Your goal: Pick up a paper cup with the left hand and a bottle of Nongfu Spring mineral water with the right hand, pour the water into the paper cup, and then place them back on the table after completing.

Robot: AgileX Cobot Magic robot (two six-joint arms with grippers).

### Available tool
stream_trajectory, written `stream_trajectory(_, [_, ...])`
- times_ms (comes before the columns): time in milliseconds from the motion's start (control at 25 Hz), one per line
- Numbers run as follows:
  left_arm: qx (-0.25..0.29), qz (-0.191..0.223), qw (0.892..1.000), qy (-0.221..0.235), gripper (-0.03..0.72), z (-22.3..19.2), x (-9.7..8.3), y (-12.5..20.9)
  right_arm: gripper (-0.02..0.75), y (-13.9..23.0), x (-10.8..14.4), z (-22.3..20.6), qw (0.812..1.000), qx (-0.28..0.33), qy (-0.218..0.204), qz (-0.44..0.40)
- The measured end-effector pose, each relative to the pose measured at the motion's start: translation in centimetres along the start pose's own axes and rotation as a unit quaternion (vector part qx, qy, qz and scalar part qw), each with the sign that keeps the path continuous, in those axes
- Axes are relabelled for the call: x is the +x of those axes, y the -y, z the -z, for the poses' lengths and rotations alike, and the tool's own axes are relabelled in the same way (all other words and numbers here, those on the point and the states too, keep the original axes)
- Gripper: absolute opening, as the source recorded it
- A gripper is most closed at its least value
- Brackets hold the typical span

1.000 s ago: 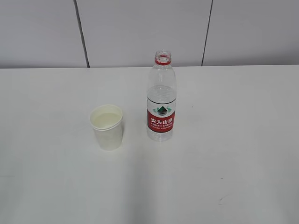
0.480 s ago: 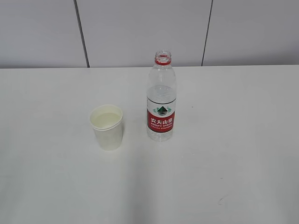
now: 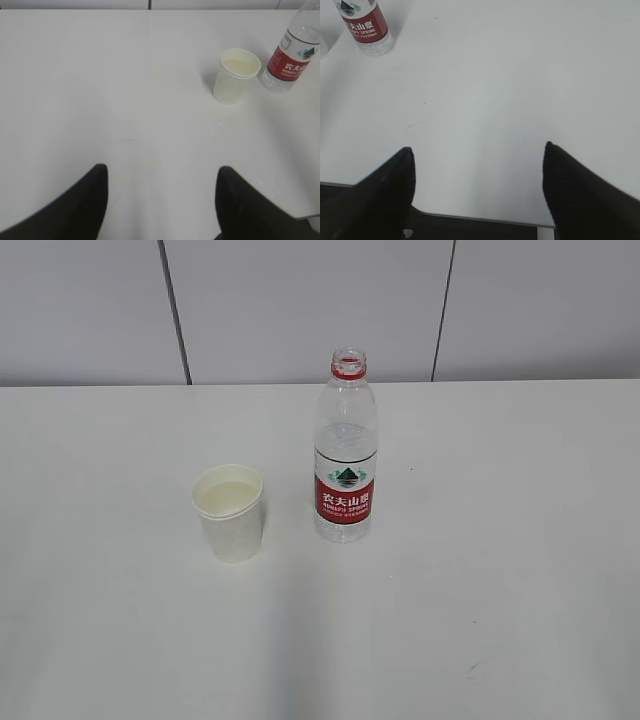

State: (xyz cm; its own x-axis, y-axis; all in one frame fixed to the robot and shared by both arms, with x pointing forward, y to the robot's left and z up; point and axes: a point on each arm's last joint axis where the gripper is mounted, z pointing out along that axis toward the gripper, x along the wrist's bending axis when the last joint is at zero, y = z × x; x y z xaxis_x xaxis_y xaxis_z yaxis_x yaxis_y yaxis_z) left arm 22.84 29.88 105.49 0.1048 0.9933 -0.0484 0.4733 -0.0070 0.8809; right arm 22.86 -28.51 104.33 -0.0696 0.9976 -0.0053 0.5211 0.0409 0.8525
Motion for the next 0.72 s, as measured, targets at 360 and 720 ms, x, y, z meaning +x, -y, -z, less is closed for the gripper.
stream_trajectory(360, [0.0, 0.0, 1.0, 0.0, 0.426, 0.0, 0.0, 0.0, 0.587, 0.0, 0.0, 0.0, 1.0, 0.0, -0.001, 0.001])
stream_trajectory(720, [0.0, 0.0, 1.0, 0.0, 0.426, 0.0, 0.0, 0.0, 0.587, 0.01, -0.01, 0.01, 1.0, 0.0, -0.004, 0.002])
